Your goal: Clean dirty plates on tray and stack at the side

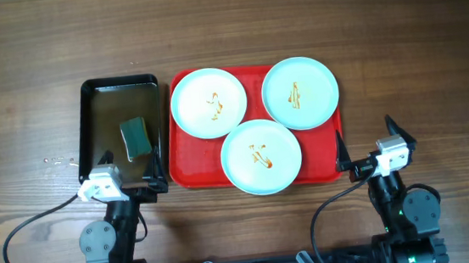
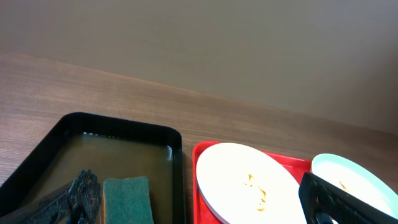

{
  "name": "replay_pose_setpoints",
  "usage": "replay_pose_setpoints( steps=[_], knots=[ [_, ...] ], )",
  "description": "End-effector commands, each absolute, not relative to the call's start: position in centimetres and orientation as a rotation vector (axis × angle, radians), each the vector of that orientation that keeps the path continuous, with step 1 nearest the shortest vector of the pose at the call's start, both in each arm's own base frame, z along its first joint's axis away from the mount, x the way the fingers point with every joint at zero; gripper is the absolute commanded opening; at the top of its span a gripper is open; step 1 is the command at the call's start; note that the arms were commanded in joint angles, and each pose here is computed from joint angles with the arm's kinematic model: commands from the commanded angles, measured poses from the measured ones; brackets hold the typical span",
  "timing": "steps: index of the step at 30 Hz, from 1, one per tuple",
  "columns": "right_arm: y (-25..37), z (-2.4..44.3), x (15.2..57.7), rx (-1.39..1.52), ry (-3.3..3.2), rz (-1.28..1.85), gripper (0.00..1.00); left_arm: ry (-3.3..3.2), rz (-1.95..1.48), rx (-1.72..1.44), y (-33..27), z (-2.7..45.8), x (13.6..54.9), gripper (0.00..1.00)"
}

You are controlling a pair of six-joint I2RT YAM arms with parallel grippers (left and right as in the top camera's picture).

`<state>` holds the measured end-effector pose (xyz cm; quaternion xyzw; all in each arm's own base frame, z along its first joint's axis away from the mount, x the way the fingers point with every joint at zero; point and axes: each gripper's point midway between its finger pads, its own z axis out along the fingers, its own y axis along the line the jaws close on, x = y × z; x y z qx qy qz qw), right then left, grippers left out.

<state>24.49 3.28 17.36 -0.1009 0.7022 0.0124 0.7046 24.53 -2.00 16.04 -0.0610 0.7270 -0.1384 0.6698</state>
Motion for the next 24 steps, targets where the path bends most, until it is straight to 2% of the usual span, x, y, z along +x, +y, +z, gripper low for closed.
replay_pose_setpoints(
  steps=[1,15,24],
  knots=[
    [3.7,17.5,24.4,-0.243,1.552,0.039,1.00,1.640,-0.297,-0.125,-2.0,15.9,24.5,1.00],
    [3.7,17.5,24.4,-0.244,1.552,0.039,1.00,1.630,-0.307,-0.115,-2.2,16.1,24.5,1.00],
    [3.7,17.4,24.4,-0.244,1.555,0.039,0.99,1.660,-0.288,-0.138,-1.8,18.3,23.9,1.00]
  ],
)
